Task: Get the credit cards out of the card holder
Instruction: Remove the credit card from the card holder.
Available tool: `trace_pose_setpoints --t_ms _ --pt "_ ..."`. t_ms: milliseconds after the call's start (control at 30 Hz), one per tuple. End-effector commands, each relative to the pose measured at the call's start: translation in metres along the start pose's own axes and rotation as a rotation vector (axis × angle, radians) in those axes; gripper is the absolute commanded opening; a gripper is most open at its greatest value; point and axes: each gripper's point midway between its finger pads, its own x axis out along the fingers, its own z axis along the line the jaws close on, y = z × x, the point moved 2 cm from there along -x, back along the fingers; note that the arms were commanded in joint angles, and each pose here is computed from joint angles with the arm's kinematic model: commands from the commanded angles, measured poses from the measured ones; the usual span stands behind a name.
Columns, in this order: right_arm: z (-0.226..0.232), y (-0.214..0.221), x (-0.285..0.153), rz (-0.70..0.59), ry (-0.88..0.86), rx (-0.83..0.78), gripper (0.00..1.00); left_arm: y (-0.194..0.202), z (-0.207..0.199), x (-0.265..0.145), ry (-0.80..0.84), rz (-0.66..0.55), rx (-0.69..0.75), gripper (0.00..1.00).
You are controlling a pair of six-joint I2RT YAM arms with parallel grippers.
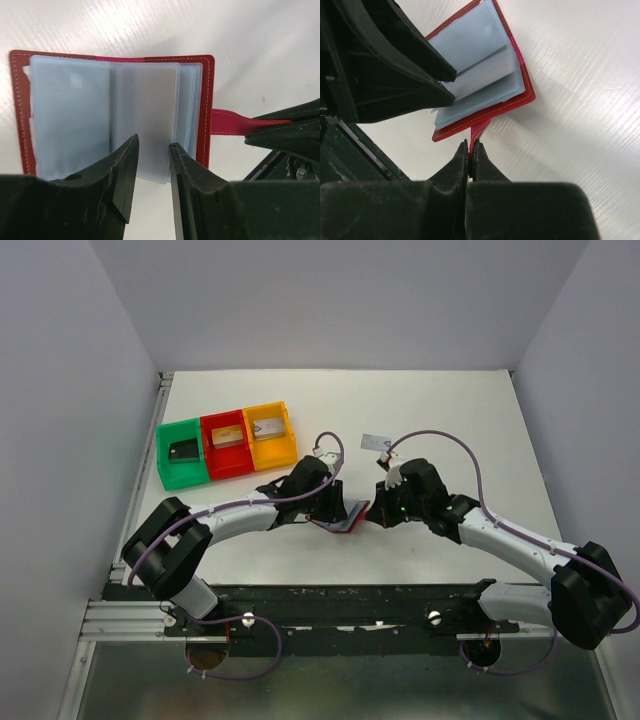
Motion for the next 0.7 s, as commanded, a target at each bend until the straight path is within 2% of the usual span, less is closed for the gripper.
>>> trace_pose_setpoints --t_ms 0,333,667 --pt "0.002 -0.005 -0.001 -0.007 -0.002 -0.026 0.00 -0.005 0.014 -0.013 -0.102 -0.054 0.000 0.43" --pt "0.000 -0.003 -0.002 -0.004 0.007 -0.032 0.00 -0.008 0.028 -0.022 -0.189 -0.084 -0.022 0.43" --pt "-0.003 -0.001 -0.001 0.006 0.021 -0.037 0.00 -0.020 0.060 -0.053 -0.325 -0.213 -0.111 0.45"
